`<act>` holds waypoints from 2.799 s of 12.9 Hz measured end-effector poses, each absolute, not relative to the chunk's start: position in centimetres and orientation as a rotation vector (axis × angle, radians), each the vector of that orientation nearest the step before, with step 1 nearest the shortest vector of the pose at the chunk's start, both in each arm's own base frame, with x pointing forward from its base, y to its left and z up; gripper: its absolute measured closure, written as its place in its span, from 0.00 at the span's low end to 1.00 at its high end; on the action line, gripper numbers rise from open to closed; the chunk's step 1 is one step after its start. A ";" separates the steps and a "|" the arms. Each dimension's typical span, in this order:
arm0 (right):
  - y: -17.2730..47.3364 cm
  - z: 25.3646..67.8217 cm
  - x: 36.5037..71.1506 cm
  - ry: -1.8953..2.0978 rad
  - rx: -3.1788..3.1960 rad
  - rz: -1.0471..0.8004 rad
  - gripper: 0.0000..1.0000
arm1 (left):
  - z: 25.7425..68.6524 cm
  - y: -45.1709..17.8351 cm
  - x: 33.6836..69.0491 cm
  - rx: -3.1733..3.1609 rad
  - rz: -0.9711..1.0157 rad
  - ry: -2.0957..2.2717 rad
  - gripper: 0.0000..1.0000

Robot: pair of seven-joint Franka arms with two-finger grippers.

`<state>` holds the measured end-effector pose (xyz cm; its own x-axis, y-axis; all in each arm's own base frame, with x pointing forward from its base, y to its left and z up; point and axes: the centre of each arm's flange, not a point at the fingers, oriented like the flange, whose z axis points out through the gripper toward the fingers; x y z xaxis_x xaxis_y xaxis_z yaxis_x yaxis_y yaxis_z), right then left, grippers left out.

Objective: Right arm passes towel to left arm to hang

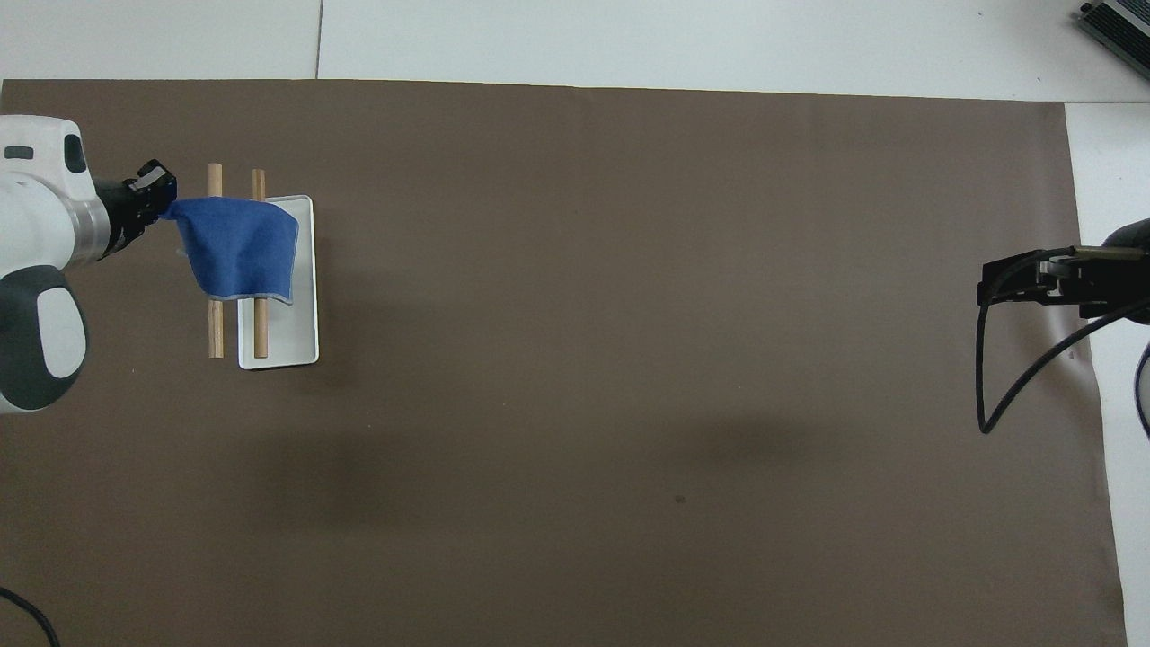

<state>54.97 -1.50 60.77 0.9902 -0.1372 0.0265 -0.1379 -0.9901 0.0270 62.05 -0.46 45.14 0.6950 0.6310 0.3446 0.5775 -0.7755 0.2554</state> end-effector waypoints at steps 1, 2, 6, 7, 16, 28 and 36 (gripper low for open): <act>-1.4 60.8 55.0 -0.208 3.106 0.038 0.00 | 44.9 -0.4 62.0 2.775 0.641 0.986 0.98; -1.4 60.8 55.0 -0.205 3.106 0.038 0.00 | 44.5 -0.4 62.0 2.779 0.639 0.981 0.98; -1.4 60.8 55.0 -0.205 3.106 0.038 0.00 | 42.5 0.0 62.4 2.775 0.647 0.984 0.98; -1.4 60.8 55.0 -0.207 3.106 0.038 0.00 | 42.4 0.8 62.5 2.770 0.653 1.001 0.98; -1.6 60.8 55.0 -0.211 3.105 0.038 0.00 | 39.7 2.3 62.9 2.767 0.651 1.027 0.98; -1.5 60.6 55.0 -0.209 3.108 0.033 0.00 | 45.1 3.5 64.9 2.847 0.608 0.952 0.38; -1.5 60.5 54.9 -0.211 3.108 0.027 0.00 | 49.1 3.6 65.1 3.097 0.323 0.530 0.43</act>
